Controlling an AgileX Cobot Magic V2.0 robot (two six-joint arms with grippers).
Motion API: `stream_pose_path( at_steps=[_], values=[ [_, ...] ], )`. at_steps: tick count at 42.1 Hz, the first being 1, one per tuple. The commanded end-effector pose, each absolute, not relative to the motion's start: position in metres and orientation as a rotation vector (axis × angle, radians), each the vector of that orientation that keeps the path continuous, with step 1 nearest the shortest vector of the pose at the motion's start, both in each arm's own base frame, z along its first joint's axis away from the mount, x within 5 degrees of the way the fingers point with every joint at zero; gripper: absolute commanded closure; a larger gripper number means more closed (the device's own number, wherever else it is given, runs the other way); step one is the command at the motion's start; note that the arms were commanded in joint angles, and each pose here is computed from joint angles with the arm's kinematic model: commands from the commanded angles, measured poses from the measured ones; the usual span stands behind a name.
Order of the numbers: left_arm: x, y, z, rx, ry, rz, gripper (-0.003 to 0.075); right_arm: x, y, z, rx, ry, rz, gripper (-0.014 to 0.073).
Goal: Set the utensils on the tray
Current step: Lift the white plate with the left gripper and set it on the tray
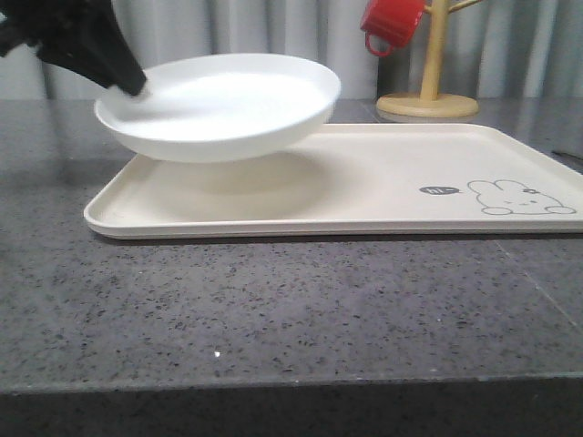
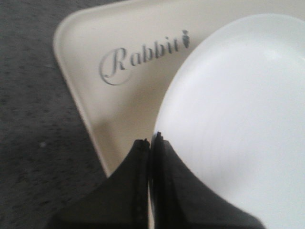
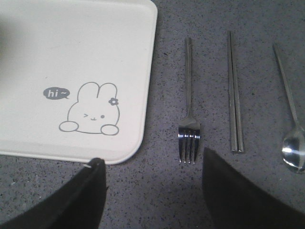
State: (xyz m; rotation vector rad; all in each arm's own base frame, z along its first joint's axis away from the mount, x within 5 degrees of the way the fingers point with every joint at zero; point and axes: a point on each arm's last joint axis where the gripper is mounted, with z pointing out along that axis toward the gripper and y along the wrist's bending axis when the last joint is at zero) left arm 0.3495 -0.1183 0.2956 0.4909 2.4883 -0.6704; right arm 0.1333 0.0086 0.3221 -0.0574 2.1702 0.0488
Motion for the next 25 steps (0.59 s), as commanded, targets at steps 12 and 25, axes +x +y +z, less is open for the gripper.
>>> stream_pose_path(
  at_steps=[12, 25],
  values=[
    [0.357, -0.15, 0.286, 0.533, 2.451, -0.695, 0.0729, 0.138, 0.008, 0.334, -0.052, 2.087, 0.045, 0.0125],
    [0.359, -0.142, 0.289, 0.508, 2.445, -0.687, 0.0379, 0.138, 0.008, 0.334, -0.052, 2.087, 0.045, 0.0125]
  ],
)
